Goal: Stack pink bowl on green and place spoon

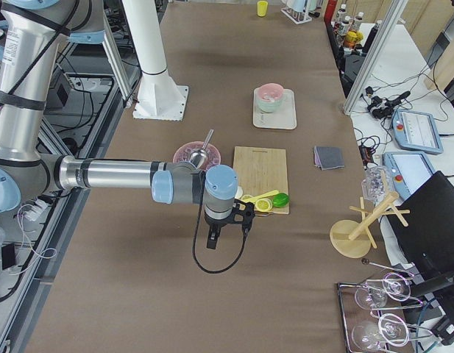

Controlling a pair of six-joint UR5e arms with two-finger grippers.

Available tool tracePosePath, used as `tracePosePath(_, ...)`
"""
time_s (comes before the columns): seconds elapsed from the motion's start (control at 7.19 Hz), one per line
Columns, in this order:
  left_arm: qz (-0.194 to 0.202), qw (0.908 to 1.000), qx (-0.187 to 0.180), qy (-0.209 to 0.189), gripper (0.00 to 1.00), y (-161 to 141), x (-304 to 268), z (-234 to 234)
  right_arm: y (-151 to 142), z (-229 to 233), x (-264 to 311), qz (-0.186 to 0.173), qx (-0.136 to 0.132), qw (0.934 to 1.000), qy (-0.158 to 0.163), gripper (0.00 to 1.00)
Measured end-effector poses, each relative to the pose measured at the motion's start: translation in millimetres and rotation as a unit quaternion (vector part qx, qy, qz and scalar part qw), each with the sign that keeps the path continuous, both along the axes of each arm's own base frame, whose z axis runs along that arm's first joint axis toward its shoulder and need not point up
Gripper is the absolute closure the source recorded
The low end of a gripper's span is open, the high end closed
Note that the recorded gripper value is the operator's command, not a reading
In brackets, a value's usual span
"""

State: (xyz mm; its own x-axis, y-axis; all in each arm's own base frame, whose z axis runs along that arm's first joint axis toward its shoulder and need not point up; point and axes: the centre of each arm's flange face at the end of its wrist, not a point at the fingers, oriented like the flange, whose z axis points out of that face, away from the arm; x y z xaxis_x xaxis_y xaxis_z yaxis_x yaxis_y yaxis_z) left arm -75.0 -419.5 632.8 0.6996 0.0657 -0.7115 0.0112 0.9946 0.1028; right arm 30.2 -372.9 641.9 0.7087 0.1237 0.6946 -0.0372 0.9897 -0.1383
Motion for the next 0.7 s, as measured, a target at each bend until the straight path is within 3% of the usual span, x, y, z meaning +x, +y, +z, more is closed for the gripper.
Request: tracePosePath(0.7,0.0,1.0,0.001,0.0,0.01,-0.6,0.0,-1.2,0.0,2.1,-4.1,-0.005,-0.002,1.0,0.0,0.0)
